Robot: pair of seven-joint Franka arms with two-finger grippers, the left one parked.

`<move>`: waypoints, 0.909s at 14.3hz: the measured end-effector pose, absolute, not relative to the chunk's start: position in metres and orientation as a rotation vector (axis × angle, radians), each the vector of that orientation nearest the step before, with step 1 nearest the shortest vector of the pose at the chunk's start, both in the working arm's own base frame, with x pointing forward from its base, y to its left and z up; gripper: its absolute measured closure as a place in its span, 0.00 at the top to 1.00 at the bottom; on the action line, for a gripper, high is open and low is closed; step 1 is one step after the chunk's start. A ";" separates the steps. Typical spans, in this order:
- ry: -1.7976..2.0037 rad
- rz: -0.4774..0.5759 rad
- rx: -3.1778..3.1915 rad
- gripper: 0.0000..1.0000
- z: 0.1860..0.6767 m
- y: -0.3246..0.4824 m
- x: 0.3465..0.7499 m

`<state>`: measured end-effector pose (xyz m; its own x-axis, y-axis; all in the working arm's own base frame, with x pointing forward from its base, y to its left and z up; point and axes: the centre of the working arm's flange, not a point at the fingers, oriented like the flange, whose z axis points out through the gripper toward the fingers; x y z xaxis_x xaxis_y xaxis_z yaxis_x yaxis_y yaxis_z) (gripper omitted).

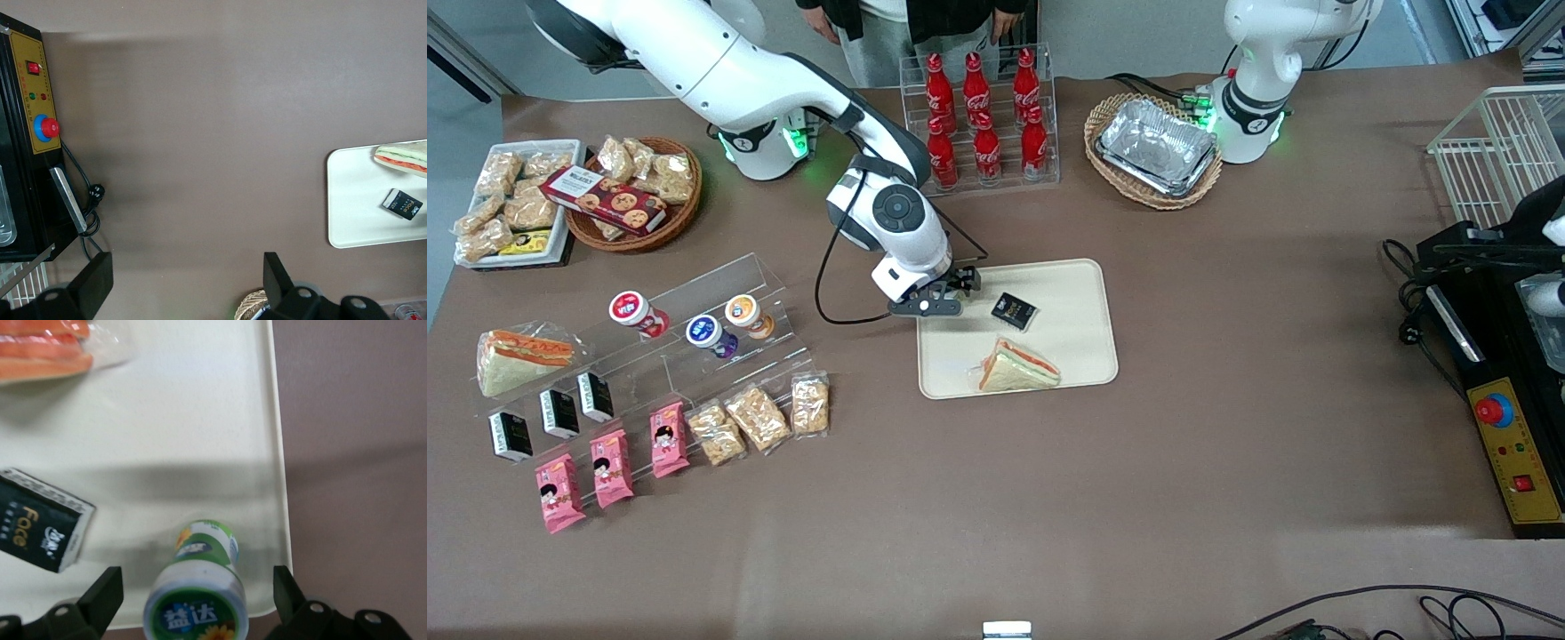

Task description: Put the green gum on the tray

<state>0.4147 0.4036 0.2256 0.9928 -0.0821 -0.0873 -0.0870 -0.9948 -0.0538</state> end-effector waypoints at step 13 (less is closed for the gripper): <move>-0.069 0.118 -3.202 1.00 0.472 0.268 0.440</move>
